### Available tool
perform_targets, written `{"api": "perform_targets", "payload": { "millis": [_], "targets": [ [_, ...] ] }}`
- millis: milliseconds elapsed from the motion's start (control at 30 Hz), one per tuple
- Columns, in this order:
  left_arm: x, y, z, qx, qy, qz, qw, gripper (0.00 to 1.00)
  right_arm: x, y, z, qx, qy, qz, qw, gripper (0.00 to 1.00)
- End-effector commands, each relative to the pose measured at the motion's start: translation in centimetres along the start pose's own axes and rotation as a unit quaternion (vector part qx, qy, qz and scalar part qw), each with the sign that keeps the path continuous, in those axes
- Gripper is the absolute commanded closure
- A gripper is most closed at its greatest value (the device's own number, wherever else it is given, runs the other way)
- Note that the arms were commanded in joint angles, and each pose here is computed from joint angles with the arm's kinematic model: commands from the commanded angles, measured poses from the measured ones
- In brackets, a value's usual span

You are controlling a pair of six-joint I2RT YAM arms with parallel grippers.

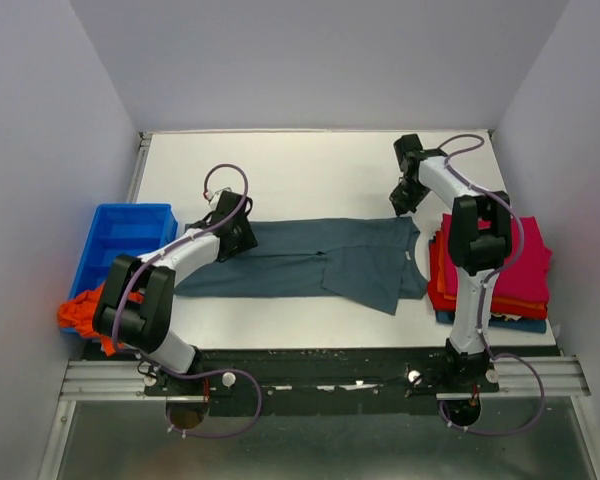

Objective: Fold and stack the t-shirts
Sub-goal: Rotate the tshirt 90 degrees

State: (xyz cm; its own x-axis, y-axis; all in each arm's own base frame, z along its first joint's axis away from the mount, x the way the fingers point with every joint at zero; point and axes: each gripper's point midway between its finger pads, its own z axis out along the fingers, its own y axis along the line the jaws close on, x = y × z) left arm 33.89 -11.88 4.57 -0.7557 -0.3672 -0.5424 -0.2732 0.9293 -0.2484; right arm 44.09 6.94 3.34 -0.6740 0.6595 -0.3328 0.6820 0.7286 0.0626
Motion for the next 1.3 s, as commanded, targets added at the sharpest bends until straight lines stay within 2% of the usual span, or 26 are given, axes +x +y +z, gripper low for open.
{"api": "perform_targets", "payload": {
  "millis": [0, 67, 167, 233, 300, 333, 367, 400, 433, 500, 600, 700, 900, 1000, 1100, 1200, 1267],
  "targets": [
    [-0.4, 1.7, 0.7, -0.028, -0.008, -0.035, 0.999, 0.45, -0.6, -0.1, 0.5, 0.039, 0.003, 0.000, 0.999, 0.99],
    [-1.0, 1.6, 0.6, -0.023, -0.017, -0.040, 0.999, 0.45, -0.9, 0.2, 0.6, 0.042, 0.003, -0.003, 0.999, 0.99],
    [-2.6, 0.7, -0.4, -0.004, -0.043, -0.040, 0.998, 0.45, -2.5, 0.3, -0.7, 0.036, -0.030, -0.010, 0.999, 0.99],
    [-3.5, -1.3, -1.0, 0.046, -0.055, -0.025, 0.997, 0.45, -3.2, 0.3, -2.1, 0.021, -0.049, -0.013, 0.999, 0.99],
    [-3.9, -3.4, -1.4, 0.093, -0.061, -0.010, 0.994, 0.45, -3.3, 0.3, -3.1, -0.010, -0.067, -0.010, 0.998, 0.89],
    [-4.0, -4.6, -1.6, 0.112, -0.062, 0.001, 0.992, 0.45, -3.0, 0.1, -3.5, -0.024, -0.071, -0.013, 0.997, 0.76],
    [-3.8, -5.5, -1.7, 0.118, -0.061, 0.013, 0.991, 0.45, -2.7, -0.5, -3.8, -0.029, -0.075, -0.015, 0.997, 0.53],
    [-4.3, -6.4, -2.0, 0.122, -0.066, 0.021, 0.990, 0.44, -2.4, -1.2, -4.1, -0.030, -0.081, -0.016, 0.996, 0.44],
    [-4.3, -7.0, -2.0, 0.121, -0.066, 0.030, 0.990, 0.44, -2.1, -1.9, -4.0, -0.028, -0.084, -0.024, 0.996, 0.39],
    [-4.1, -7.4, -2.0, 0.116, -0.067, 0.039, 0.990, 0.45, -1.7, -3.7, -3.9, -0.004, -0.085, -0.027, 0.996, 0.38],
    [-3.9, -7.4, -2.1, 0.121, -0.072, 0.040, 0.989, 0.45, -1.5, -5.3, -3.1, 0.018, -0.078, -0.028, 0.996, 0.40],
    [-3.7, -7.3, -2.4, 0.126, -0.077, 0.040, 0.988, 0.45, -1.4, -4.6, -2.0, 0.019, -0.058, -0.039, 0.997, 0.44],
    [-3.7, -6.9, -2.7, 0.123, -0.085, 0.044, 0.988, 0.45, -1.9, -3.5, -0.2, 0.048, -0.033, -0.055, 0.997, 0.46],
    [-3.8, -6.6, -2.7, 0.117, -0.089, 0.048, 0.988, 0.44, -1.9, -3.0, 0.4, 0.046, -0.024, -0.058, 0.997, 0.54],
    [-3.8, -6.4, -2.6, 0.112, -0.090, 0.051, 0.988, 0.45, -1.8, -2.6, 0.3, 0.038, -0.020, -0.060, 0.997, 0.77],
    [-3.7, -6.3, -2.1, 0.108, -0.088, 0.055, 0.989, 0.44, -1.7, -2.7, 0.4, 0.041, -0.016, -0.060, 0.997, 0.96],
    [-3.6, -6.3, -1.8, 0.107, -0.083, 0.059, 0.989, 0.44, -1.8, -2.7, 0.3, 0.041, -0.016, -0.057, 0.997, 0.99]
  ]
}}
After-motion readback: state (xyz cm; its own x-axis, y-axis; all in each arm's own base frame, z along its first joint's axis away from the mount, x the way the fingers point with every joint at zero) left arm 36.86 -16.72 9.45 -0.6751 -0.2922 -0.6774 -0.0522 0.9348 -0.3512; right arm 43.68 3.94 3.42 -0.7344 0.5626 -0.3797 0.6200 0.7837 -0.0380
